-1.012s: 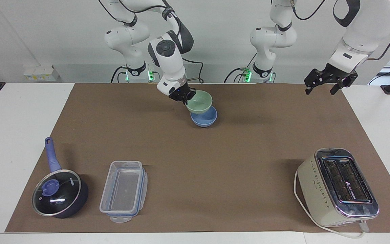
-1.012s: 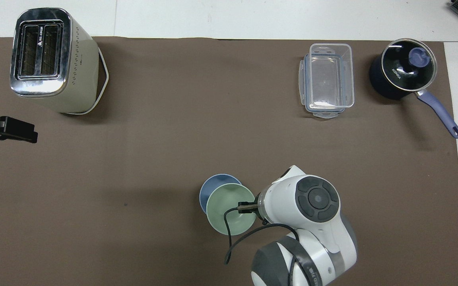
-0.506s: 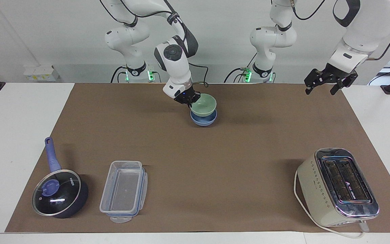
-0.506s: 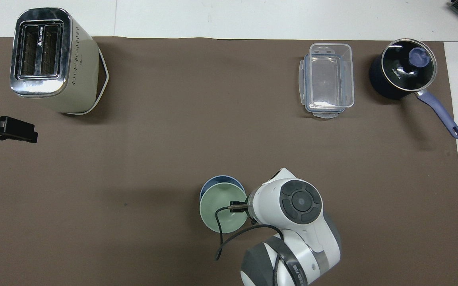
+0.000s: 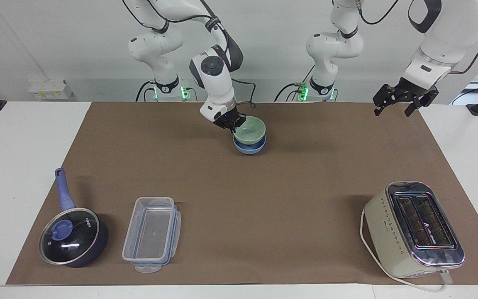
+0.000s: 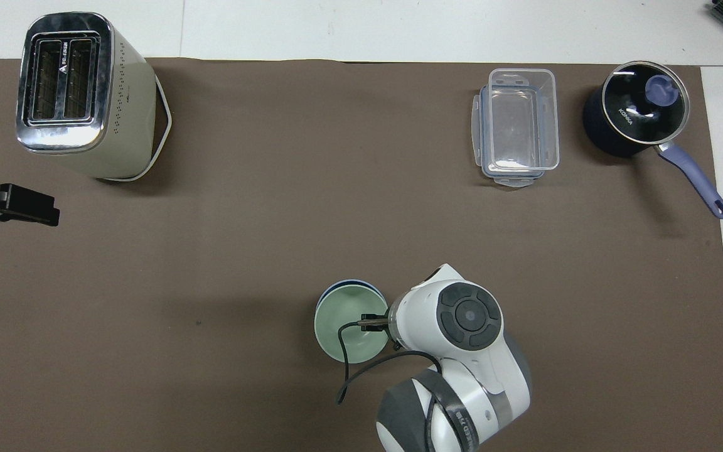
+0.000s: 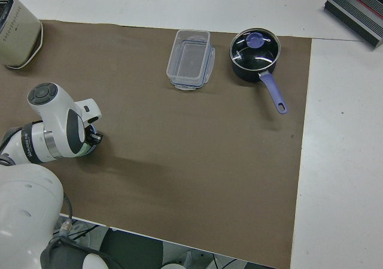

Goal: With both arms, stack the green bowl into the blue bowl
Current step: 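Lower the green bowl down into the blue bowl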

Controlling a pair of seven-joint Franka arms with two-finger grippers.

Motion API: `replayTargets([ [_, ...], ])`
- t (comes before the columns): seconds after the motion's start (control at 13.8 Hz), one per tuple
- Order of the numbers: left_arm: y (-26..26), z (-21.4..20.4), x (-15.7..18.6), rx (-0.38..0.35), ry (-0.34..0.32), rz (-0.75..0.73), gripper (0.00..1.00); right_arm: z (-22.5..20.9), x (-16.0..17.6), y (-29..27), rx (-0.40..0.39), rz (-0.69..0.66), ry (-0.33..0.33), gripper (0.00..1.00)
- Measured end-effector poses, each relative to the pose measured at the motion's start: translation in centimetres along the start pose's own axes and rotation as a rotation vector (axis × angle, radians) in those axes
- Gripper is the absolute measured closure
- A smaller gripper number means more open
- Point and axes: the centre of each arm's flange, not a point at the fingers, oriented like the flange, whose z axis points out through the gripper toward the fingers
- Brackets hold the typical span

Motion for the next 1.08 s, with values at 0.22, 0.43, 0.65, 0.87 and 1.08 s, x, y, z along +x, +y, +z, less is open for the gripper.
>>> replayTargets([
  [0.22, 0.0, 0.0, 0.0, 0.0, 0.0, 0.0, 0.0, -0.15, 0.16, -0.1, 0.008, 0.0, 0.014, 0.95],
  [0.43, 0.0, 0.0, 0.0, 0.0, 0.0, 0.0, 0.0, -0.28, 0.48, -0.25, 0.022, 0.002, 0.04, 0.95],
  [0.65, 0.0, 0.0, 0.0, 0.0, 0.0, 0.0, 0.0, -0.06, 0.55, -0.23, 0.021, 0.008, 0.039, 0.95],
  [0.87, 0.0, 0.0, 0.0, 0.0, 0.0, 0.0, 0.0, 0.01, 0.57, -0.23, 0.02, 0.015, 0.039, 0.95],
  [1.08, 0.0, 0.0, 0.0, 0.0, 0.0, 0.0, 0.0, -0.17, 0.68, -0.35, 0.023, 0.016, 0.042, 0.9],
])
